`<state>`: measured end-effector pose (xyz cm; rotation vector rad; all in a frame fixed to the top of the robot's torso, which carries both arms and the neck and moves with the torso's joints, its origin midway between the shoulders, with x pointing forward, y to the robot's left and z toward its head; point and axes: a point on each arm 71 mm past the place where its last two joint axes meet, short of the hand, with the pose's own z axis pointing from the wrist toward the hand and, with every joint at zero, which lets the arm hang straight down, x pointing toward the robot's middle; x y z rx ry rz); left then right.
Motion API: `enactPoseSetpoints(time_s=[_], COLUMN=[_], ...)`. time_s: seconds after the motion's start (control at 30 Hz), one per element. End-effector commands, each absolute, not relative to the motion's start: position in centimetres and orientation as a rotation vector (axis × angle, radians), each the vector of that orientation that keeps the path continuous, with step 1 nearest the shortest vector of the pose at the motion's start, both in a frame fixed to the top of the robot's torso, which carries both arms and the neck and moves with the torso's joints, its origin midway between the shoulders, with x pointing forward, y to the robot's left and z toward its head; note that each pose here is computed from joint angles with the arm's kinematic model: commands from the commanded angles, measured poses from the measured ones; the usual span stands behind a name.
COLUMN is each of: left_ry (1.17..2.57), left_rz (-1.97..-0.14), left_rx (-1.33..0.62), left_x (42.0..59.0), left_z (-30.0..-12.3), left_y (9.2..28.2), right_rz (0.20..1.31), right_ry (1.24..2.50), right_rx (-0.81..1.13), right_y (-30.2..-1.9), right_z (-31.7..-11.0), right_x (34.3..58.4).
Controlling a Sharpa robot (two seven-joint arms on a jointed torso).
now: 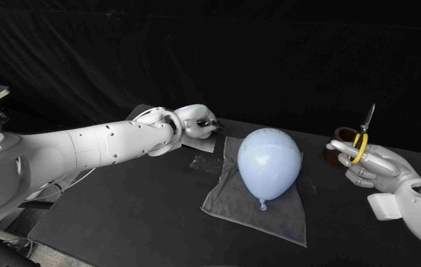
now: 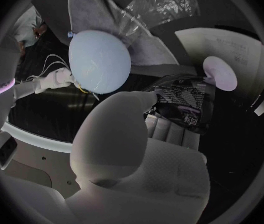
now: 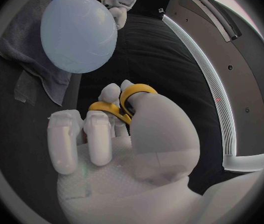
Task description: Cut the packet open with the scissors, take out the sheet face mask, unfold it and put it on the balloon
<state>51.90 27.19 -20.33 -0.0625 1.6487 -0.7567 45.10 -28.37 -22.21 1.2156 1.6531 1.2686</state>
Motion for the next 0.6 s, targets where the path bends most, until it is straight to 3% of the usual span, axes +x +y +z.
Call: enactPoseSetpoints(time_s=[0.03,0.27,0.6], left_ry=[1.509,1.407,1.361], left_rz=[-0.955,-1.166,-1.513], left_rx=[-0.349,-0.655,-1.015], left_x=[52.6,53.7,53.9], left_z=[-18.0,-14.6,-14.0], left_y=[27.4,27.1,24.8], right_rz=[1.279,1.275,1.280], right_ry=[1.638,1.613,1.574], right_rx=[1.191,1.147,1.032], right_y=[-28.5,-28.8,-28.8], right_z=[-21.9,-21.0,-18.4], right_x=[45.3,46.1,47.6])
